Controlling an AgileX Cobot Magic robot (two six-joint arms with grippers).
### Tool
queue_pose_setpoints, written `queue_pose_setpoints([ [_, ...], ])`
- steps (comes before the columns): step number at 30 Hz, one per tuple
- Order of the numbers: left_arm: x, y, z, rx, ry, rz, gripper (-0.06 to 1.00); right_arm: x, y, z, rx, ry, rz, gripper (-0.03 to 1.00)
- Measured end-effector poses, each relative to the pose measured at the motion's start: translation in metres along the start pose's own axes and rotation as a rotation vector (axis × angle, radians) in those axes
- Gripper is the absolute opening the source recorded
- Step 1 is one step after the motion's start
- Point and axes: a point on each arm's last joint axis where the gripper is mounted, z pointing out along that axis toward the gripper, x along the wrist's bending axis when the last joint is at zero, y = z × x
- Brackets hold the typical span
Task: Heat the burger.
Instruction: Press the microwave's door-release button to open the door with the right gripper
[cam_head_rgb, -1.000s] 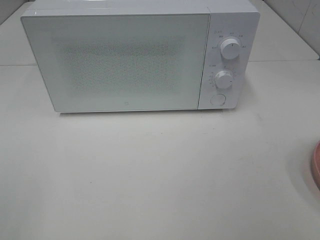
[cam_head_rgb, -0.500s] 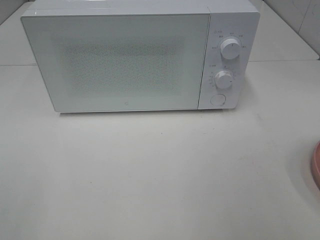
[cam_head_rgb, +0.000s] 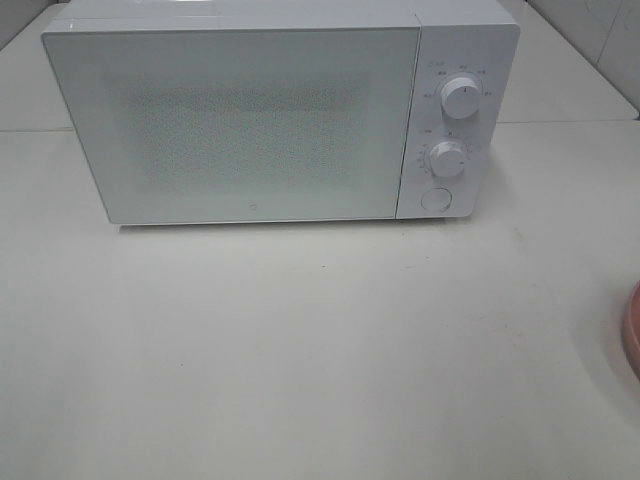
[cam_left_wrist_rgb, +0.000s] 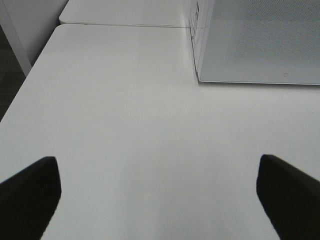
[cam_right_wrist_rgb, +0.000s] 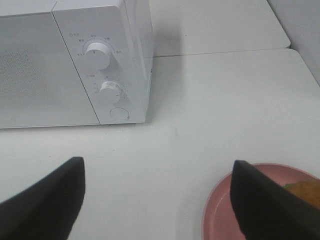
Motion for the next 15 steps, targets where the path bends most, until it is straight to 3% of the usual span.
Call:
queue_pose_setpoints([
  [15,0.0,0.0,0.0,0.0,0.0,0.0,0.99,0.002,0.014,0.04,-0.038,0.005,0.0,0.71],
])
